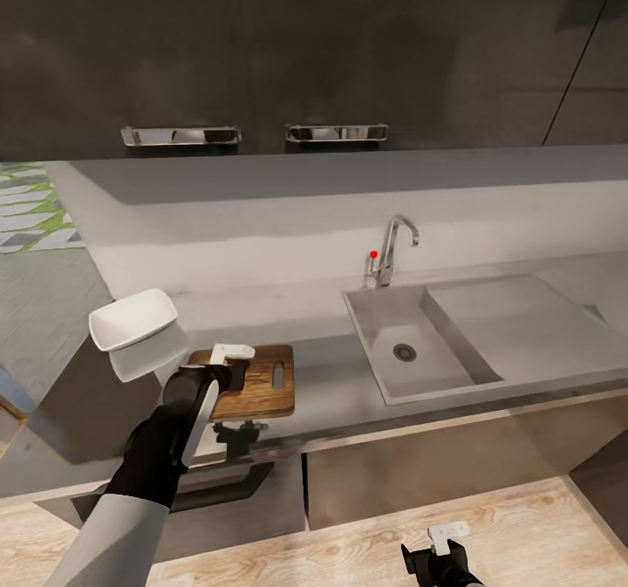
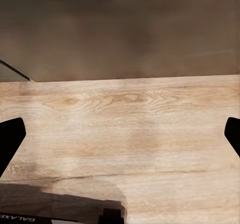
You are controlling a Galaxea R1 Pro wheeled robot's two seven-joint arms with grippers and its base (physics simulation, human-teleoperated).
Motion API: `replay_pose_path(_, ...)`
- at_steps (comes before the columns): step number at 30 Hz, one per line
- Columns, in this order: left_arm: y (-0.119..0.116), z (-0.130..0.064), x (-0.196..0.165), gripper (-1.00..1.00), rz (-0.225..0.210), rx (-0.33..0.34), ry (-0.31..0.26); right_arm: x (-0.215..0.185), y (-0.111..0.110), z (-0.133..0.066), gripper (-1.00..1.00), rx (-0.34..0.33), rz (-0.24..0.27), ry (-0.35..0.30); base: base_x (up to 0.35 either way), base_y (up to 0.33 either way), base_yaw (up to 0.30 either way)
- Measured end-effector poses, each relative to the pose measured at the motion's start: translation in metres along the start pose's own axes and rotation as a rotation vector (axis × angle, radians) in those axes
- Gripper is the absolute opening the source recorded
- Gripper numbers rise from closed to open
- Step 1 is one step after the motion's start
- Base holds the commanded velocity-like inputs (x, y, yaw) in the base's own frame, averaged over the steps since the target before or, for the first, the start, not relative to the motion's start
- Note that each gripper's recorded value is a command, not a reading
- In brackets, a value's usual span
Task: In the kitchen, take the Vidalia onion out of the sink, dice it on the chopping board with the paring knife, put the diced onion into the bowl on the countertop, then place both the paring knife and the chopping board into the sink.
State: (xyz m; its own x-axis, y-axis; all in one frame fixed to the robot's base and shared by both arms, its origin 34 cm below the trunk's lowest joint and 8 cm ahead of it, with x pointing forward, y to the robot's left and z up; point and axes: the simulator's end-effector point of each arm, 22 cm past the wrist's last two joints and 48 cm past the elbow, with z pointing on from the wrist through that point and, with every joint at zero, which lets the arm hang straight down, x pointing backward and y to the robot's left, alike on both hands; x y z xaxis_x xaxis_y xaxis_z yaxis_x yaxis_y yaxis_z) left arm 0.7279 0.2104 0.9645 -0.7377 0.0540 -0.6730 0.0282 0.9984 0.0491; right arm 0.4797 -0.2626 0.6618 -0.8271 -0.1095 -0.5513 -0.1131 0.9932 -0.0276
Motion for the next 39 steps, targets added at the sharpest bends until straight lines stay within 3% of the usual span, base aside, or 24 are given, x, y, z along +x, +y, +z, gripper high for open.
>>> replay_pose_path(7, 0.0, 0.0005, 0.001, -1.0, 0.001, 0.0, 0.003, 0.0, 0.0, 0.0, 1.0, 0.0, 0.0, 0.0, 0.0, 0.0, 0.0)
replay_pose_path(8, 0.0, 0.0005, 0.001, 1.0, 0.001, 0.0, 0.003, 0.0, 0.0, 0.0, 1.0, 0.0, 0.0, 0.0, 0.0, 0.0, 0.0)
replay_pose_path(39, -0.0001, -0.0041, -0.0042, 1.0, 0.001, -0.001, -0.008, -0.003, 0.0008, -0.0007, 1.0, -0.001, 0.0, -0.006, 0.0, 0.0, 0.0)
